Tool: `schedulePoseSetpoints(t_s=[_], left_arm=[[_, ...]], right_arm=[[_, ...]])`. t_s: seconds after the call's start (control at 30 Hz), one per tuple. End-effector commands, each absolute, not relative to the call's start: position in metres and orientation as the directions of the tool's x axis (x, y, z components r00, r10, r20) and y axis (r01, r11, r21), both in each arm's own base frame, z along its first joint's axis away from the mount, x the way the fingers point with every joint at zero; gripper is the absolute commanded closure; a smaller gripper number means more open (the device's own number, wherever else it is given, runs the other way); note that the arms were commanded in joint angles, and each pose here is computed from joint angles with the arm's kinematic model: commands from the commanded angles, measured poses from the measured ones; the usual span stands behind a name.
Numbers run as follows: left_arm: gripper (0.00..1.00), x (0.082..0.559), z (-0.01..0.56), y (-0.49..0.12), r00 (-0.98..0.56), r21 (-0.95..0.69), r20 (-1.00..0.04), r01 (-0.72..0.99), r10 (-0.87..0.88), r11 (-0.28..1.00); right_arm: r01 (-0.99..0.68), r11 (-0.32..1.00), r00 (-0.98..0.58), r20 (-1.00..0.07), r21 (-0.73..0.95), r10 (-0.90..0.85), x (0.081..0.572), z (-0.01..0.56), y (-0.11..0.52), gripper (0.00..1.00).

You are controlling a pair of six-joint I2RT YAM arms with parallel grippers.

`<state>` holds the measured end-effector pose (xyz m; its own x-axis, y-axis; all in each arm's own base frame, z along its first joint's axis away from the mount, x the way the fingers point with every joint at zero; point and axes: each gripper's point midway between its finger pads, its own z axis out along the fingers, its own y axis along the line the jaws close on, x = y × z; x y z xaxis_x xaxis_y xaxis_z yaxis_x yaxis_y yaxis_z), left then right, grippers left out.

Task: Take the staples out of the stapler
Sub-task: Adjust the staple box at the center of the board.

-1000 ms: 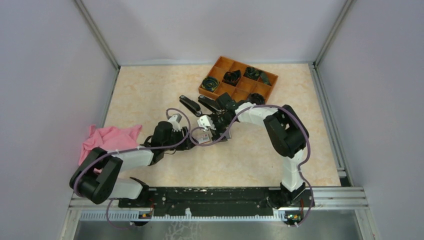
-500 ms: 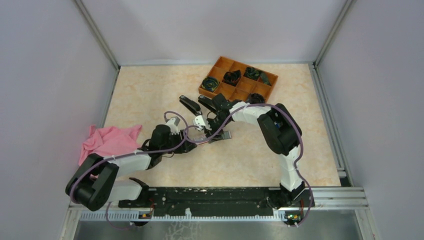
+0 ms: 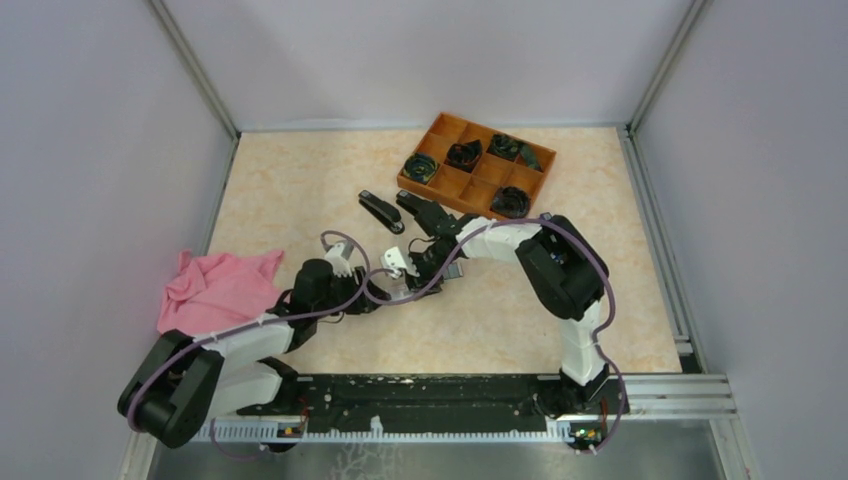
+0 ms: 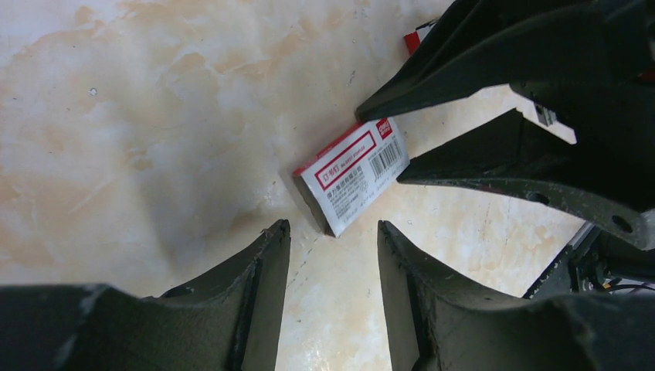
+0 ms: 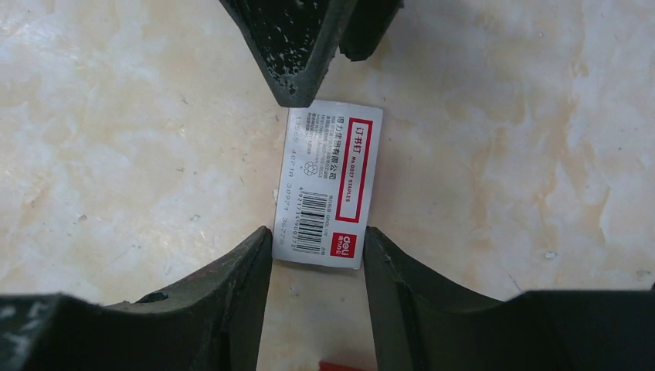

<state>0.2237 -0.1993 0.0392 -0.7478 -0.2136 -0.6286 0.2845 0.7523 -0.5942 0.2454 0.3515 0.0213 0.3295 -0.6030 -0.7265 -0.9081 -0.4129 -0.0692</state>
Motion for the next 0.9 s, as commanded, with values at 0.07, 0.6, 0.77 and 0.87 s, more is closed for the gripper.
schedulePoseSetpoints(t_s=[0.07, 0.6, 0.77, 0.87], left_arm=[[0.48, 0.219, 0.053, -0.200, -0.725, -0.621, -0.645, 0.312, -0.242, 0.719], [0.44, 0.198, 0.052, -0.198, -0.754, -0.667, -0.603, 0.297, -0.261, 0.683], [0.44, 0.207, 0.047, -0.195, -0.762, -0.631, -0.603, 0.274, -0.236, 0.726], [0.45, 0.209, 0.048, -0.198, -0.761, -0.636, -0.604, 0.281, -0.237, 0.719]], right_arm=[[-0.911, -0.409, 0.325, -0.700, -0.051, -0.637, 0.226, 0.022, 0.353, 0.56], [-0.957, -0.275, 0.229, -0.835, -0.098, -0.500, 0.229, 0.122, 0.325, 0.26], [-0.974, -0.202, 0.201, -0.815, -0.105, -0.544, 0.264, 0.111, 0.283, 0.25], [-0.983, -0.167, 0.167, -0.782, -0.081, -0.601, 0.276, 0.082, 0.270, 0.21]])
